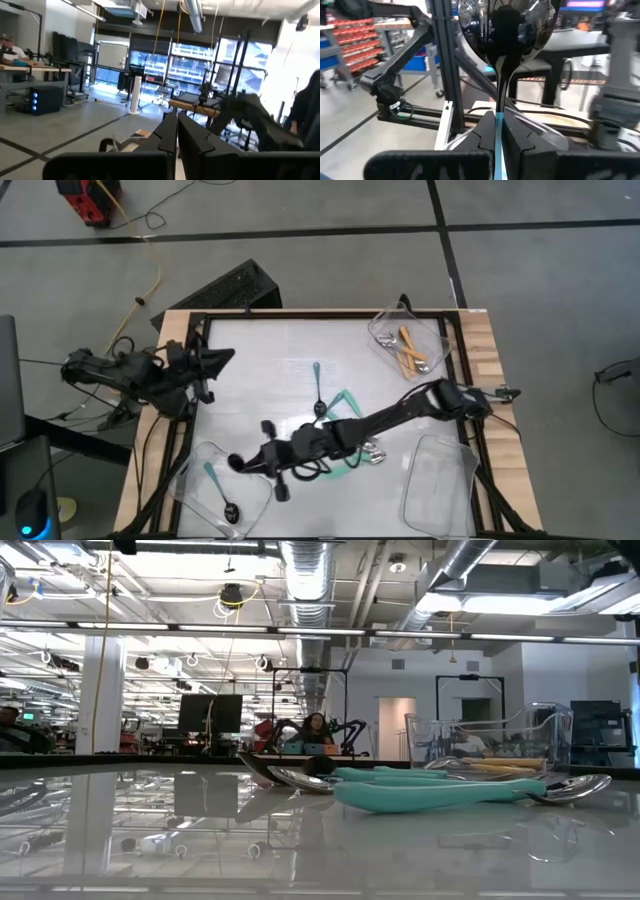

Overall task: Sort silverware by color (type)
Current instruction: Put the blue spoon into the bottom left transparent bin

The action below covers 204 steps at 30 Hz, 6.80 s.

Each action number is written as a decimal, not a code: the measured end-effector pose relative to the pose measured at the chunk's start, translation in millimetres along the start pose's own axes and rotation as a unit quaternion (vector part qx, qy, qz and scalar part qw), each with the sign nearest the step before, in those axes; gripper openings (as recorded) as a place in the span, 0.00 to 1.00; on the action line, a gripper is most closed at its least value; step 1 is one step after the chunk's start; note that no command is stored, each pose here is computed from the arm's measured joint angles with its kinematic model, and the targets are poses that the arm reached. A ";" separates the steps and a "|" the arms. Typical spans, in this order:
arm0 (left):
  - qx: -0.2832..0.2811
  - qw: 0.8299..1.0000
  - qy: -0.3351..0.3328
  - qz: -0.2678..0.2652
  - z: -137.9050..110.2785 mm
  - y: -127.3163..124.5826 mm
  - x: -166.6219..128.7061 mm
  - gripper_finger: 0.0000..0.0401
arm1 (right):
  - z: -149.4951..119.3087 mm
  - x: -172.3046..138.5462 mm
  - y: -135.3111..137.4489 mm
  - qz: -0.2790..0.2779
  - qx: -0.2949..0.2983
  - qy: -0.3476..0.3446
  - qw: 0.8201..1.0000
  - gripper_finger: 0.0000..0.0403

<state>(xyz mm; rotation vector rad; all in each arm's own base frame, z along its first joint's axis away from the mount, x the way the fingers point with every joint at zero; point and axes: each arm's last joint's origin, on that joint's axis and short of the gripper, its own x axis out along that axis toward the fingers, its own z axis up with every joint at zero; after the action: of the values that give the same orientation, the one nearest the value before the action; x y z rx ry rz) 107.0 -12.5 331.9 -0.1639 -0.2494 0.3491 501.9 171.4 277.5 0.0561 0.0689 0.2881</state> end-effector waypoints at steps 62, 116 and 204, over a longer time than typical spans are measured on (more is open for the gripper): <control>-0.024 0.999 -0.030 0.000 12.5 14.5 -20.5 0.00 | -89.2 70.9 -25.5 0.058 0.121 0.136 0.982 0.08; -0.023 0.999 -0.030 0.000 12.4 14.5 -20.5 0.00 | -88.8 68.5 -43.2 0.060 0.129 0.157 0.977 0.17; -0.053 0.824 0.491 0.278 -237.1 -15.5 221.8 0.56 | 194.7 -297.2 63.4 -0.104 0.042 0.366 0.924 0.17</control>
<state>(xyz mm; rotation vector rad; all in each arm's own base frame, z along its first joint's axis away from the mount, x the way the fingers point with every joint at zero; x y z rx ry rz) 377.4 24.9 155.5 -0.5074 0.8323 0.7846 214.5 138.3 493.3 0.0225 0.8289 0.0802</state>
